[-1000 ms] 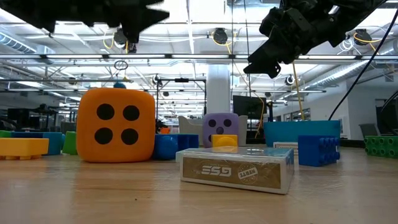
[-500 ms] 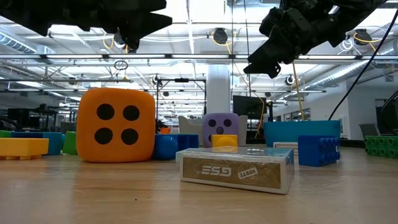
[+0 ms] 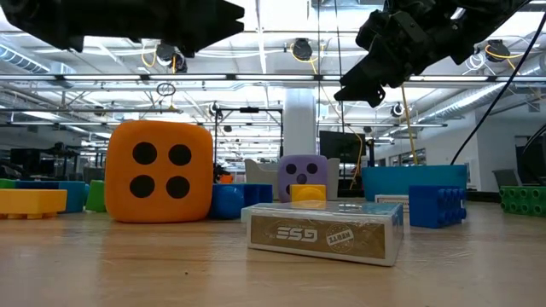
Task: Pick & Place Toys
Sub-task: Put the green gamepiece into the black bin
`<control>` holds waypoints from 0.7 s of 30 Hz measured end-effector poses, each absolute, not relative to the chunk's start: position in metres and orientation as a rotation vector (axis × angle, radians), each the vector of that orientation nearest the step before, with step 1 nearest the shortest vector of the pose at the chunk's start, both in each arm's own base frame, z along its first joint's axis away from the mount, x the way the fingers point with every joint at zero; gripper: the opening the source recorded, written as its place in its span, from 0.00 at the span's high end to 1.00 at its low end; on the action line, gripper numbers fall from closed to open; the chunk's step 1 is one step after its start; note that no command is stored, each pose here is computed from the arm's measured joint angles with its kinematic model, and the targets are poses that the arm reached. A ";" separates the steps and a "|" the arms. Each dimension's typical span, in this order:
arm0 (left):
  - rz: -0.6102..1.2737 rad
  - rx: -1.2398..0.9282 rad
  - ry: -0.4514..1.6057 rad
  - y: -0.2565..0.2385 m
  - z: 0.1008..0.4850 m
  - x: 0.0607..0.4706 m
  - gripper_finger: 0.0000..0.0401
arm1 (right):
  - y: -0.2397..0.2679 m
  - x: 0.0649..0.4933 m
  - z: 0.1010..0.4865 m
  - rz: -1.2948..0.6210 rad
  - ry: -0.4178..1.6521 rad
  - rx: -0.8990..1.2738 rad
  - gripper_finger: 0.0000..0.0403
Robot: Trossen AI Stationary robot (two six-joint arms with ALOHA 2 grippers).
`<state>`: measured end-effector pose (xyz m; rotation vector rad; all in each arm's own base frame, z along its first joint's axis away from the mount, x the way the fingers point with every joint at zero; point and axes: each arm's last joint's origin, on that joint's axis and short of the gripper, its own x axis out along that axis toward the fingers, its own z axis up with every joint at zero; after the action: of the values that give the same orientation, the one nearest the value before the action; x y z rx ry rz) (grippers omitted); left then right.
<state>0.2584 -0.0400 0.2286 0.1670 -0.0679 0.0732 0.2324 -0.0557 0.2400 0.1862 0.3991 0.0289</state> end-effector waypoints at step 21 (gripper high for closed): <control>-0.011 0.150 0.094 -0.035 0.215 0.258 0.47 | -0.028 0.246 0.259 0.169 0.202 0.218 0.47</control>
<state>0.2579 -0.0349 0.2145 0.1501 0.0940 -0.0114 0.2458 -0.0284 0.2593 0.2178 0.2017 0.1688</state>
